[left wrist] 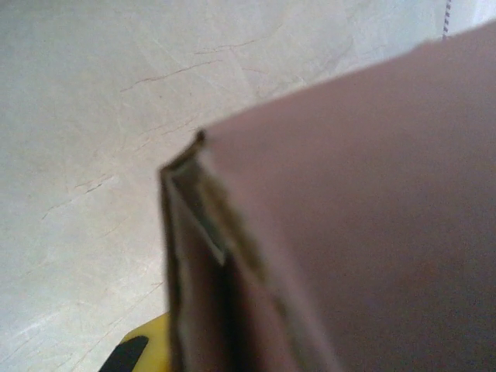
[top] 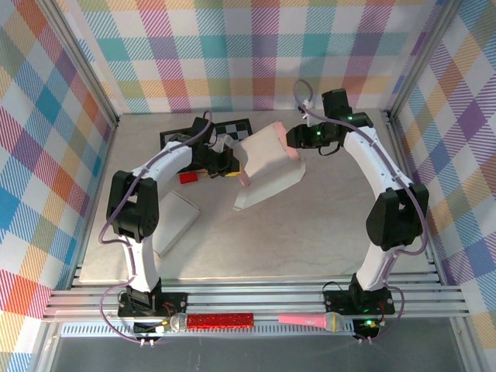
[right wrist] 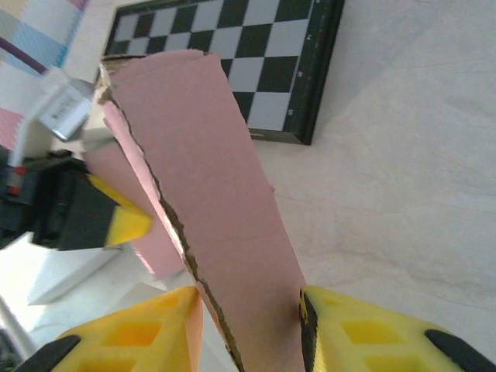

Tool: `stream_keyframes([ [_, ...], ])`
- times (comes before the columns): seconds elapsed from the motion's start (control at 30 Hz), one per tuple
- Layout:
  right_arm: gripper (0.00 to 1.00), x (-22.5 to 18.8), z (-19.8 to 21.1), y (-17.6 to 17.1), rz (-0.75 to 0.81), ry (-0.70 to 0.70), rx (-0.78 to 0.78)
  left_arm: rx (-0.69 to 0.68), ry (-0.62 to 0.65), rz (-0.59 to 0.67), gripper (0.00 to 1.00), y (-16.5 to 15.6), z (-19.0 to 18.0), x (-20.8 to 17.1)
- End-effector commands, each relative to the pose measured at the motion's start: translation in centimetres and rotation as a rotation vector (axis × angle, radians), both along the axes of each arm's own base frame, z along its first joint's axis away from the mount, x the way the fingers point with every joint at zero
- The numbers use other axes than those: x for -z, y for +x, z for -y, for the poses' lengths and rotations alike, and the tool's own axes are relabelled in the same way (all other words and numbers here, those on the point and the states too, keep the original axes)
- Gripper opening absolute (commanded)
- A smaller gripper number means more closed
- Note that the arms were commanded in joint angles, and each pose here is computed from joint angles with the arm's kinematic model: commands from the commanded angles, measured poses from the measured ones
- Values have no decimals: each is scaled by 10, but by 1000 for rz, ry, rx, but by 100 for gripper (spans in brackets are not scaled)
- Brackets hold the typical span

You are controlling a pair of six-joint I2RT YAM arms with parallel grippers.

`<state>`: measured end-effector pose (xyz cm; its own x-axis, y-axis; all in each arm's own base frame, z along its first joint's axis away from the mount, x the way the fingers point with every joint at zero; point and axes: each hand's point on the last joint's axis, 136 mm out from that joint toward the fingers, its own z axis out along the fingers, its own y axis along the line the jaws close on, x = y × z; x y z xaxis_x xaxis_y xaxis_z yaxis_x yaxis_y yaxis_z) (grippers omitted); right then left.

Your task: Fold the paper box

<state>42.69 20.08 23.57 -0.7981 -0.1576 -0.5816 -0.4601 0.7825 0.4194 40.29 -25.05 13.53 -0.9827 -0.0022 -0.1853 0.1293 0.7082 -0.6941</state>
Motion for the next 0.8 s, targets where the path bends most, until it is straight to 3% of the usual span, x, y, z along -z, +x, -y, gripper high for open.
stream_keyframes([
  [0.0, 37, 0, 6, 0, 54, -158, 4, 46, -5, 87, 0, -7, 4, -36],
  [0.33, 35, 11, 10, 7, 96, -375, 82, 74, 43, 110, 0, -20, 6, -42],
  [0.5, 24, 13, 11, 11, 110, -471, 133, 81, 70, 117, 0, -25, 8, -43],
  [0.67, 13, 16, 30, 14, 115, -687, 266, 67, 108, 114, 0, -29, 12, -43],
  [0.77, 1, 16, 39, 12, 104, -811, 340, 58, 126, 106, 0, -31, 15, -42],
])
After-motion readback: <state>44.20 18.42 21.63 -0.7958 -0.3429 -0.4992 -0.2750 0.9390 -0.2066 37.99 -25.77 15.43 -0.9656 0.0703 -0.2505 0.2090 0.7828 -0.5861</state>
